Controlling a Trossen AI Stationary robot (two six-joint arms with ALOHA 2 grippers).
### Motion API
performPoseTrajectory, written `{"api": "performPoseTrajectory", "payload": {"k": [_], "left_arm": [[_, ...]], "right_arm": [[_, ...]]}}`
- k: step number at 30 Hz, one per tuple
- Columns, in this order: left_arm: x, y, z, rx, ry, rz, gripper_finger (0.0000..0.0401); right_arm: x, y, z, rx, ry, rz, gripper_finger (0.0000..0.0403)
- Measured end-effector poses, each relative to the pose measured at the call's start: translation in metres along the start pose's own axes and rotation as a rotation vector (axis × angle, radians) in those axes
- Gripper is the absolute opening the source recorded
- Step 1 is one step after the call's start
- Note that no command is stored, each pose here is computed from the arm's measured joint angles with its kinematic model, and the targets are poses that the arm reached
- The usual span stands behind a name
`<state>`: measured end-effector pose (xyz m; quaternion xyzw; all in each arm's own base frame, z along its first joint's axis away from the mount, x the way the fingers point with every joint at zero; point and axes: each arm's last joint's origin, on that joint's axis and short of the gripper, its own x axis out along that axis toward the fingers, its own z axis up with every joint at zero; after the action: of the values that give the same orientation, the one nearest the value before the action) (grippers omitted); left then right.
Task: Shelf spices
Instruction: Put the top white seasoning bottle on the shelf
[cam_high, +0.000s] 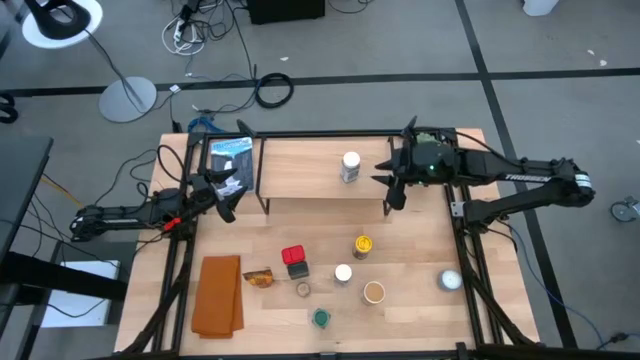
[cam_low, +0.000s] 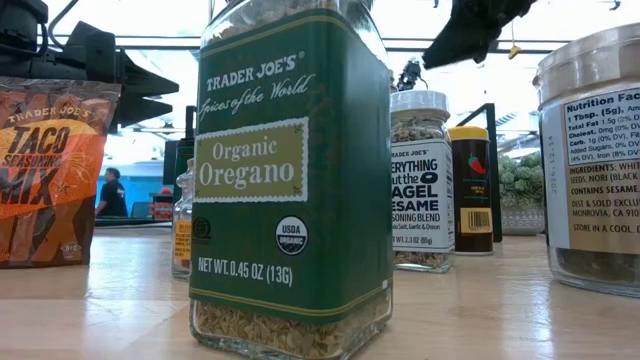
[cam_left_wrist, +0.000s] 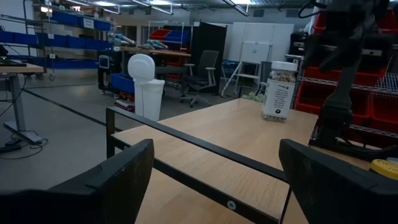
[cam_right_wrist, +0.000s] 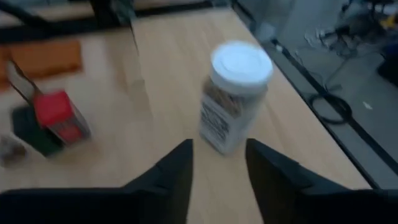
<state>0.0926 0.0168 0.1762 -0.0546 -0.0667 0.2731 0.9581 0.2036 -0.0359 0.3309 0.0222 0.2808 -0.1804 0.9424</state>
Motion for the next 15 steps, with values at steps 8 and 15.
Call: {"api": "performPoseTrajectory", "payload": {"k": [8,15], "left_arm": [[0.0,0.0,0.0,0.0,-0.001,0.0,0.0351],[0.0,0.0,0.0,0.0,-0.001,0.0,0.0351]], "right_arm": [[-0.001,-0.009,0.033,-0.015,0.07,0.078,0.029],[0.017,-0.012,0.068,-0.203,0.213,0.07,0.0354]]}}
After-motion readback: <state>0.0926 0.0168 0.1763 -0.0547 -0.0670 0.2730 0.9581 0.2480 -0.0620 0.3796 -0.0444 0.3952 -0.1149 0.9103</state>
